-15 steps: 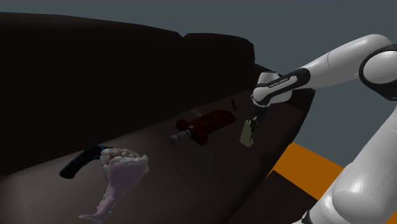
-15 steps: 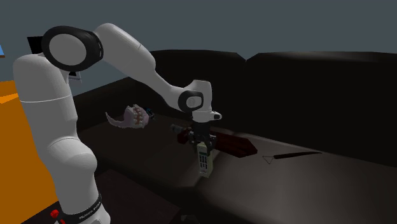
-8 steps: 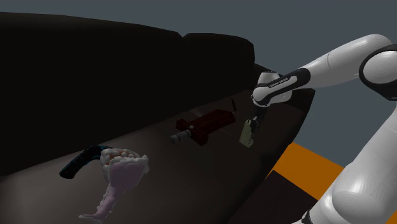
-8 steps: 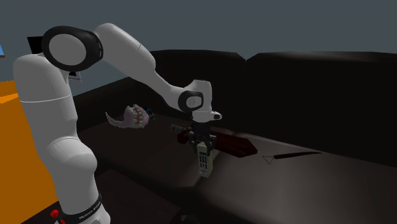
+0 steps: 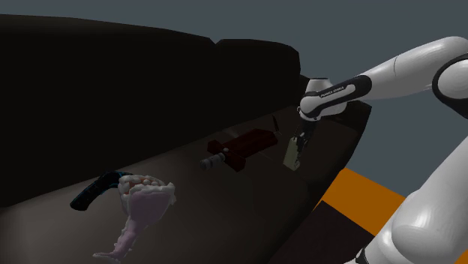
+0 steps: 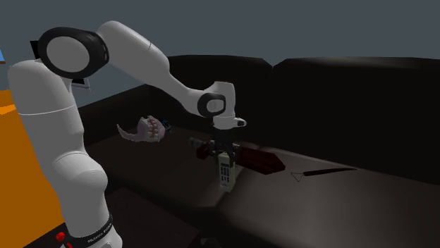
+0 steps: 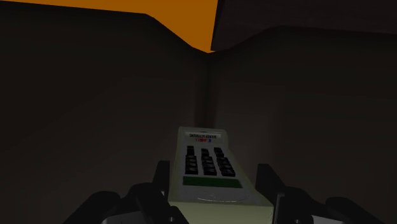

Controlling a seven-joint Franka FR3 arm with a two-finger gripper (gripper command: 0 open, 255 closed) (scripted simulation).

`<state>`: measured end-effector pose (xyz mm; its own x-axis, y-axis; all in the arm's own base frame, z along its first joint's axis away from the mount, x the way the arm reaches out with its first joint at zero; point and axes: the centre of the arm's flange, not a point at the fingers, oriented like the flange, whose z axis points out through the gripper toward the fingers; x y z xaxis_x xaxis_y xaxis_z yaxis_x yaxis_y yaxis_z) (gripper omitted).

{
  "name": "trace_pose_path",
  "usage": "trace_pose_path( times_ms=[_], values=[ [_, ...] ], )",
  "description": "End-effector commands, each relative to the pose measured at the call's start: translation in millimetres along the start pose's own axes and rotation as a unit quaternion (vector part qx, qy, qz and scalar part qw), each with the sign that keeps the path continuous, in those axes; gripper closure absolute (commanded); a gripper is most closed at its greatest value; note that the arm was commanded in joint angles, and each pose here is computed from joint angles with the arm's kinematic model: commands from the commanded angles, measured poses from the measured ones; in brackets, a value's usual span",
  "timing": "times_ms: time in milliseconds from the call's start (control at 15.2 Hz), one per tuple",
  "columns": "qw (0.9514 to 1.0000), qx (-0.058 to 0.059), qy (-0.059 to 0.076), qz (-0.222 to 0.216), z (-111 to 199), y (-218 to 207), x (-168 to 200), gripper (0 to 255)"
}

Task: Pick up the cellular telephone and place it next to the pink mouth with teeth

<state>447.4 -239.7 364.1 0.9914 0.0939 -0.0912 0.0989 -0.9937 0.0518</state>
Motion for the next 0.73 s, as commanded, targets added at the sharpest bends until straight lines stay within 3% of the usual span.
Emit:
trace_pose_path(
  times_ms=[0,660],
  values=[
    [1.0,0.0,0.0,0.0,-10.8,0.1,-1.9,255],
    [1.0,0.0,0.0,0.0,-63.3,2.8,-6.8,255]
  ],
)
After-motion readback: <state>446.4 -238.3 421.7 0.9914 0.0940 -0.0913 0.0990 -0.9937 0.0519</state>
